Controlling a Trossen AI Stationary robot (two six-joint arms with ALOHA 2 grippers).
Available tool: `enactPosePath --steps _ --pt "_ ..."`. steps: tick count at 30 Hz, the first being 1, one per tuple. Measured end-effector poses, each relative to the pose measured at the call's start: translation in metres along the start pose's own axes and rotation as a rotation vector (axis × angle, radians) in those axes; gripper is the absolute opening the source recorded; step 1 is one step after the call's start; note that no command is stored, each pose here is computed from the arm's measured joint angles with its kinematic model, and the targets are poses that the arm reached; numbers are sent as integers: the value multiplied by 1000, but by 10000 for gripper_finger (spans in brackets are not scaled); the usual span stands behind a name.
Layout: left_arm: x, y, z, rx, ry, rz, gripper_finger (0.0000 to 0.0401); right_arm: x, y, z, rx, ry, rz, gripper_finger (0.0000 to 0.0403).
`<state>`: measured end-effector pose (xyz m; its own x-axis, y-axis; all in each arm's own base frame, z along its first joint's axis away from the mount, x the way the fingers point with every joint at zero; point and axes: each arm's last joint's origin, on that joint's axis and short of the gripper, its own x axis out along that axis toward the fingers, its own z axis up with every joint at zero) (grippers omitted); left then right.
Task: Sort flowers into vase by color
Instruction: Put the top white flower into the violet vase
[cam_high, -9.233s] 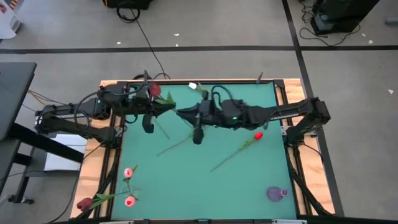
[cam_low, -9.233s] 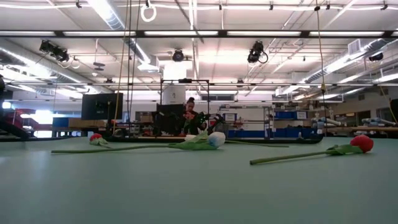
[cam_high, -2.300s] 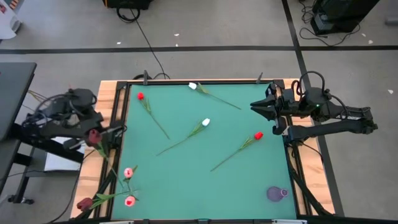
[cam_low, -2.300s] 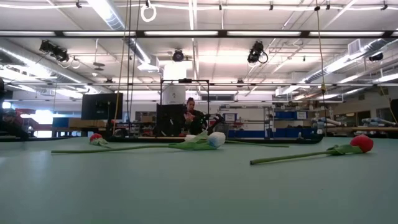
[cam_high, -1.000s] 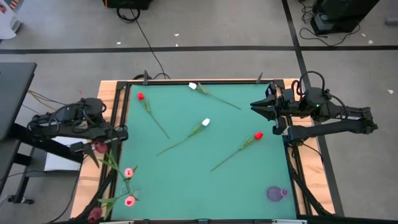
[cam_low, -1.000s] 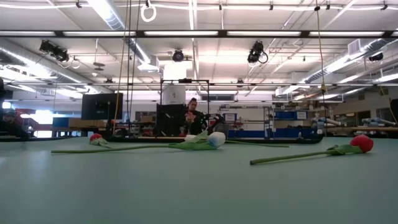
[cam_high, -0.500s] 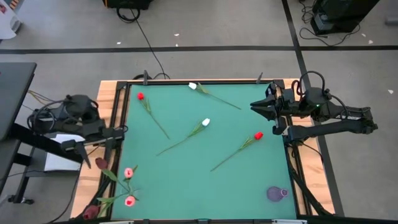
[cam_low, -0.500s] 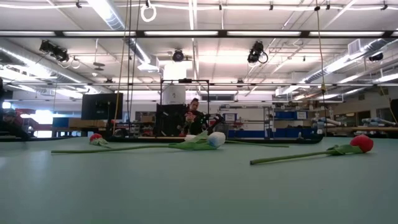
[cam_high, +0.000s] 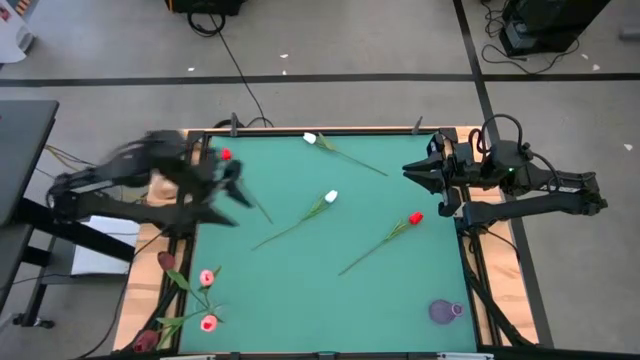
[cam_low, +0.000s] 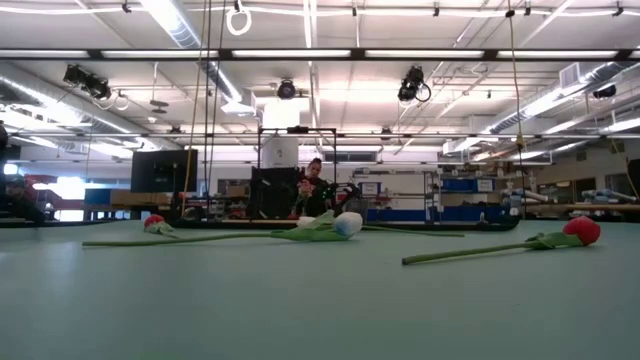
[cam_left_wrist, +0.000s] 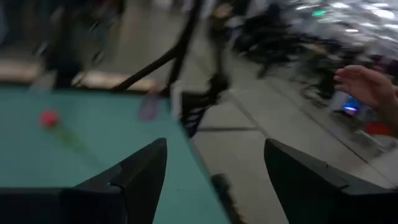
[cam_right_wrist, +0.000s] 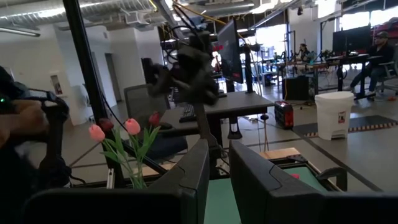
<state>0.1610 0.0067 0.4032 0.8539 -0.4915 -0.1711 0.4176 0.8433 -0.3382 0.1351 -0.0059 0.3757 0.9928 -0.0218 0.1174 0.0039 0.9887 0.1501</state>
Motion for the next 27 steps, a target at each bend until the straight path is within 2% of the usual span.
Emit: enactPosePath --steps 7,12,16,21,23,25,27 --pt "33 68 -4 -153 69 176 274 0 0 0 0 0 0 73" --pt "25 97 -7 -309 40 416 274 0 0 0 0 -1 -1 73" --pt "8 102 -3 -380 -26 500 274 1 -2 5 1 -66 -75 73" --pt "-15 95 -2 -413 -82 583 274 2 -3 25 91 -312 -177 73" --pt "-21 95 -3 -429 -81 613 274 4 -4 35 41 -421 -225 73" --pt "-25 95 -4 -436 -81 634 274 6 -9 37 38 -466 -315 73" --pt "-27 96 -5 -415 -70 657 274 13 -15 32 70 -445 -453 73"
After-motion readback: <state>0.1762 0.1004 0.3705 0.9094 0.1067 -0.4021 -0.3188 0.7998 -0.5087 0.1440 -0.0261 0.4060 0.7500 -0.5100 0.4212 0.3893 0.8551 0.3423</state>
